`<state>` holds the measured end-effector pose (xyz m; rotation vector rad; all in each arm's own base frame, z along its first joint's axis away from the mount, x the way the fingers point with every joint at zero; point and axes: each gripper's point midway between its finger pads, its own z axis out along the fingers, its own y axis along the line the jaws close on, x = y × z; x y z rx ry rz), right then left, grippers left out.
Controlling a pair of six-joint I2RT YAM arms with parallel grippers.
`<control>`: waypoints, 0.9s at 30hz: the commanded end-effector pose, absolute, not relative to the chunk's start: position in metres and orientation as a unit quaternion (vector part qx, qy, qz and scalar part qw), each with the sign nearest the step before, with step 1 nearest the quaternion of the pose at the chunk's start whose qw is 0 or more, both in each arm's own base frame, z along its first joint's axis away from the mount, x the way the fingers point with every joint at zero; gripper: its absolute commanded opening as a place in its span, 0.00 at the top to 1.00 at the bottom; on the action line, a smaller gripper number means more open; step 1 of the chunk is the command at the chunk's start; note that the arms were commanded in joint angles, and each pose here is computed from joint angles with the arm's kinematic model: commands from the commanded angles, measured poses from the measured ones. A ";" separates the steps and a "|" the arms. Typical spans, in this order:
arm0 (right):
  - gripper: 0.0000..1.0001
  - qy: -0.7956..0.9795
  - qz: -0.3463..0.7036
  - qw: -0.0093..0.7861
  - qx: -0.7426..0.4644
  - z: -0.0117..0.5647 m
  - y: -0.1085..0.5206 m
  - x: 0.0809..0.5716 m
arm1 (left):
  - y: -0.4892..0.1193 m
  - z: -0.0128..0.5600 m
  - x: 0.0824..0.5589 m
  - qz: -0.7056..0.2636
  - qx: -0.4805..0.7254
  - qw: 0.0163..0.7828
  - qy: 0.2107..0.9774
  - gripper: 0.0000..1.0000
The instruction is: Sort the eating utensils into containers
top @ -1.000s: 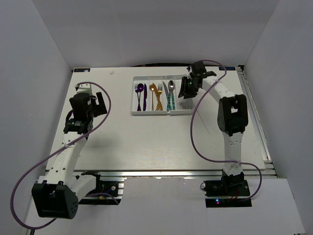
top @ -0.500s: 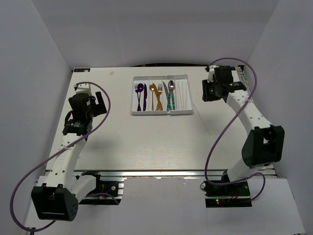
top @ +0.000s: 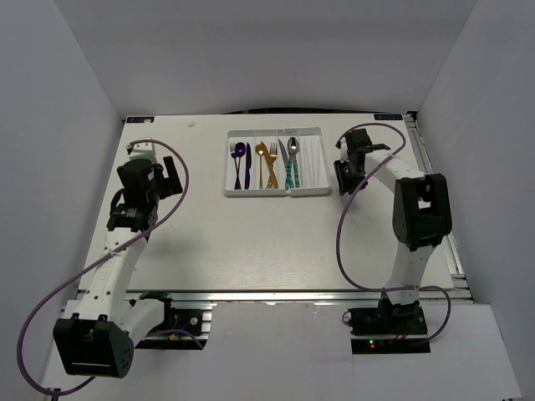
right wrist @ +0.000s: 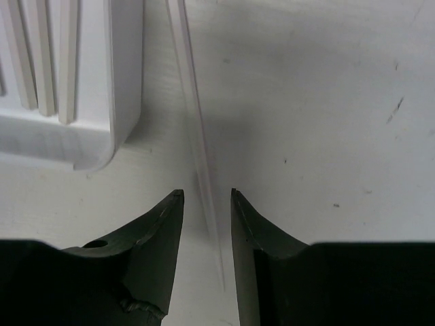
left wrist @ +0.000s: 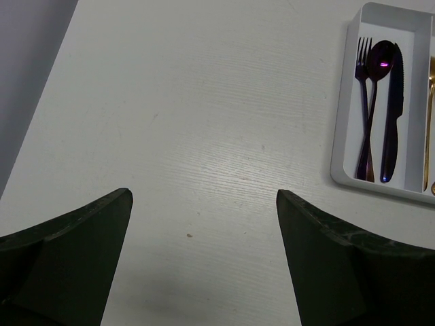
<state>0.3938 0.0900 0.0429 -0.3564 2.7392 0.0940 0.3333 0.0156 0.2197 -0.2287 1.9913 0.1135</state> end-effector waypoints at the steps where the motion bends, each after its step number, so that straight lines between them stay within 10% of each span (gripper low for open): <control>1: 0.60 0.968 0.032 0.214 -0.124 0.048 0.096 0.419 | 0.019 0.235 0.336 0.052 -0.099 0.549 0.828 0.02; 12: 0.63 0.973 0.007 0.186 -0.134 0.005 0.089 0.424 | 0.018 0.229 0.344 0.052 -0.102 0.538 0.835 0.02; 16: 1.00 0.976 -0.004 0.165 -0.139 -0.002 0.078 0.405 | 0.016 0.231 0.348 0.049 -0.098 0.538 0.836 0.02; 27: 1.00 0.957 0.142 0.236 -0.093 0.109 0.071 0.381 | -0.033 0.262 0.366 -0.022 0.098 0.589 0.802 0.03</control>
